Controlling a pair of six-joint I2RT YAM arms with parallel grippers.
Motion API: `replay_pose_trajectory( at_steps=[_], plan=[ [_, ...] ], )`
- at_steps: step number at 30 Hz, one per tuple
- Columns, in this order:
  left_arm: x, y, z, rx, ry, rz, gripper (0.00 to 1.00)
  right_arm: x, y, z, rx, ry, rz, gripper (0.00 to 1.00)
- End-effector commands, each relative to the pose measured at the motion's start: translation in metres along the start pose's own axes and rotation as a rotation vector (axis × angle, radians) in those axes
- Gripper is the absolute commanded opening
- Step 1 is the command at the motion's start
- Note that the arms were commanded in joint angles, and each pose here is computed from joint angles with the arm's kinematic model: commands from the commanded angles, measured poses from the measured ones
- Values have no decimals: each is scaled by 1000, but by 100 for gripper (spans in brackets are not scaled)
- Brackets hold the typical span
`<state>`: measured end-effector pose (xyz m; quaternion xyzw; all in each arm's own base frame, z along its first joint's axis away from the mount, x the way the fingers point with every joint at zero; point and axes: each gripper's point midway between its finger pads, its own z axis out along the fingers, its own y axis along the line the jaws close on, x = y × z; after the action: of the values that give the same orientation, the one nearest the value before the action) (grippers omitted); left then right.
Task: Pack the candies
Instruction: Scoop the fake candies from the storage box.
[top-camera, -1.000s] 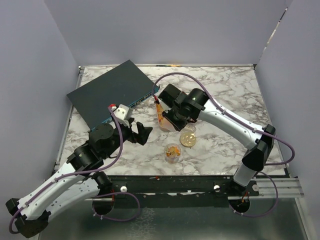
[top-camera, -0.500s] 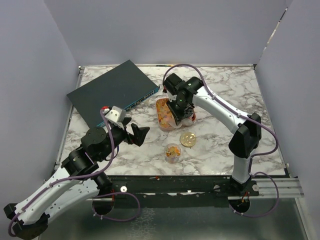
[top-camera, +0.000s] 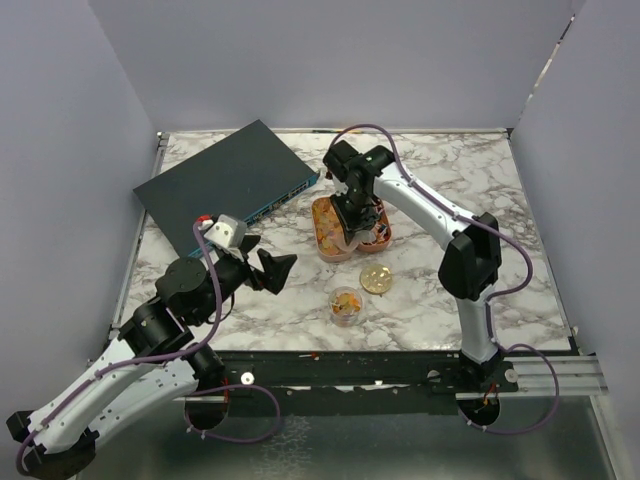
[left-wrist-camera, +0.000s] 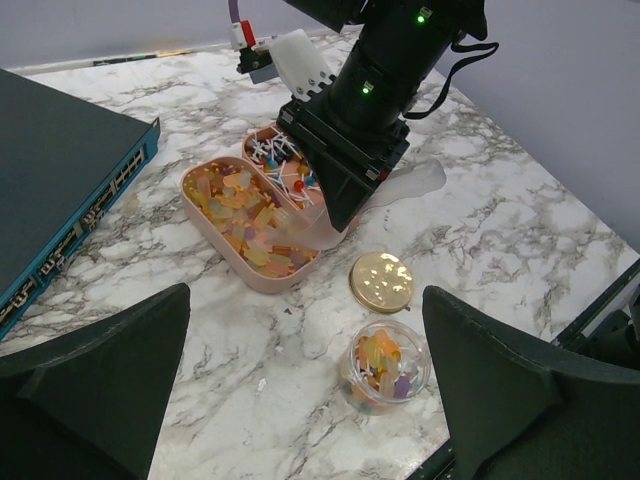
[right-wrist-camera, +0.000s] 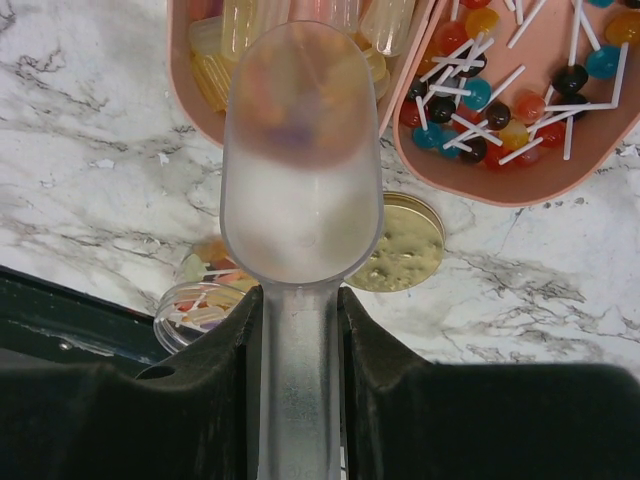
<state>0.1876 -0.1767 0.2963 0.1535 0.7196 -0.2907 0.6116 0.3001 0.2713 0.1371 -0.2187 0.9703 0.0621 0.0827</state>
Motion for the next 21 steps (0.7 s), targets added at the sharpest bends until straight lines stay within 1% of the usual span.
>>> replay_pose_trajectory(
  at_steps=[1, 7, 21],
  plan=[
    [3, -1, -2, 16, 3, 4, 99, 5, 5, 9, -30, 63, 23, 0],
    [2, -1, -3, 15, -1, 7, 99, 8, 5, 23, -31, 99, 23, 1],
    [3, 3, -2, -6, 4, 17, 99, -17, 4, 52, -38, 96, 35, 0]
  ],
)
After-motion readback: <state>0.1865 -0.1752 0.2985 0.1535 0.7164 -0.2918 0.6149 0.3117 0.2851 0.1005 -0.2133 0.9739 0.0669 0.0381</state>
